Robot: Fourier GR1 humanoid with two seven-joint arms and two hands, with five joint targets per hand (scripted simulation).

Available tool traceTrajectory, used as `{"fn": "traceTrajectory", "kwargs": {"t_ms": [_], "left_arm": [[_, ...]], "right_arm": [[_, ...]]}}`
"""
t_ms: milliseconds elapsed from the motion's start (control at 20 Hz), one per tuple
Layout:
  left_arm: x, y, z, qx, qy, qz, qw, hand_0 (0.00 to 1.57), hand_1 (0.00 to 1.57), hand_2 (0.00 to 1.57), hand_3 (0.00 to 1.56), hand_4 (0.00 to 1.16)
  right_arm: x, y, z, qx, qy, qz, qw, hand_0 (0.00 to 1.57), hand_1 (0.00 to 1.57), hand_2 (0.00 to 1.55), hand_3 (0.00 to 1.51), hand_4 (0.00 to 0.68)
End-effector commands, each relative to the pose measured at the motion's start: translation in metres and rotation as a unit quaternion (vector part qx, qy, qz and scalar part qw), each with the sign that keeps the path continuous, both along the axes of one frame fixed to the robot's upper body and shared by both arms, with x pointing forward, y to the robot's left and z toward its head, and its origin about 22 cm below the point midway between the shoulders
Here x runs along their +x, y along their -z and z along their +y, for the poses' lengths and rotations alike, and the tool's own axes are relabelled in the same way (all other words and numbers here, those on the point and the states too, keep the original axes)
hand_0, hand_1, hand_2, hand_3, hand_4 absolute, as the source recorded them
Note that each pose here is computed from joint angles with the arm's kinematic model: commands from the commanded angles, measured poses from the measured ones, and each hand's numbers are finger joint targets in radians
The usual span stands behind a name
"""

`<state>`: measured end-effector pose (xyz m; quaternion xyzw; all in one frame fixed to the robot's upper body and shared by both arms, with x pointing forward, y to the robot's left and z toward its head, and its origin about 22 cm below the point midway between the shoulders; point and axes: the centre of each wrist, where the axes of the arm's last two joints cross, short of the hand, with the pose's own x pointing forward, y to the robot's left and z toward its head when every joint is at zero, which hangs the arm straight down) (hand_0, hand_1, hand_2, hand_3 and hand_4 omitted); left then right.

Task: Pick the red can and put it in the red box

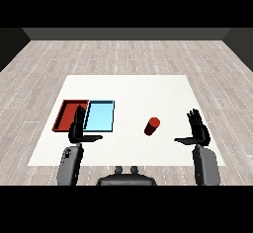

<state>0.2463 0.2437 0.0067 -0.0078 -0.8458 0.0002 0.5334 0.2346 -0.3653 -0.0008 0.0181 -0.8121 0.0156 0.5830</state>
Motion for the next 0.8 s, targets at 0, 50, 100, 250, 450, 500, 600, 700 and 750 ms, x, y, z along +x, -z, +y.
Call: {"fn": "traceTrajectory", "kwargs": {"t_ms": [0, 50, 100, 250, 450, 500, 600, 700, 750], "left_arm": [[-0.0051, 0.011, -0.017, -0.007, 0.011, 0.004, 1.000, 0.00, 0.00, 0.00, 0.00, 0.00], [0.0058, -0.002, -0.005, -0.006, 0.013, -0.001, 1.000, 0.00, 0.00, 0.00, 0.00, 0.00], [0.0070, -0.004, 0.015, -0.014, 0.008, -0.011, 1.000, 0.00, 0.00, 0.00, 0.00, 0.00], [0.0073, -0.014, -0.007, -0.024, 0.007, -0.004, 1.000, 0.00, 0.00, 0.00, 0.00, 0.00], [-0.0028, -0.009, 0.005, -0.022, 0.009, -0.018, 1.000, 0.00, 0.00, 0.00, 0.00, 0.00], [-0.0066, -0.006, 0.017, -0.022, 0.002, -0.008, 1.000, 0.00, 0.00, 0.00, 0.00, 0.00], [-0.0018, 0.006, -0.012, -0.022, -0.003, -0.011, 1.000, 0.00, 0.00, 0.00, 0.00, 0.00], [0.0130, -0.022, -0.009, -0.027, 0.003, -0.012, 1.000, 0.00, 0.00, 0.00, 0.00, 0.00], [0.0018, -0.031, -0.010, -0.021, 0.004, -0.009, 1.000, 0.00, 0.00, 0.00, 0.00, 0.00]], "right_arm": [[0.021, -0.007, 0.021, 0.007, -0.014, 0.009, 0.9998, 0.00, 0.00, 0.00, 0.00, 0.000], [-0.008, -0.005, 0.007, 0.001, -0.009, 0.014, 0.9999, 0.00, 0.00, 0.00, 0.00, 0.000], [-0.006, 0.004, 0.022, 0.005, -0.001, 0.017, 0.9998, 0.00, 0.00, 0.00, 0.00, 0.000], [0.021, -0.002, 0.023, 0.019, -0.028, 0.031, 0.9990, 0.00, 0.00, 0.00, 0.00, 0.000], [0.022, 0.003, 0.038, 0.038, -0.031, 0.035, 0.9982, 0.00, 0.00, 0.00, 0.00, 0.000], [0.023, 0.001, 0.052, 0.028, -0.033, 0.048, 0.9979, 0.00, 0.00, 0.00, 0.00, 0.000], [0.024, 0.013, 0.061, 0.031, -0.034, 0.059, 0.9972, 0.00, 0.00, 0.00, 0.00, 0.000], [0.034, 0.011, 0.058, 0.036, -0.029, 0.059, 0.9972, 0.00, 0.00, 0.00, 0.00, 0.000], [0.016, 0.032, 0.045, 0.042, -0.041, 0.050, 0.9970, 0.00, 0.00, 0.00, 0.00, 0.000]]}}
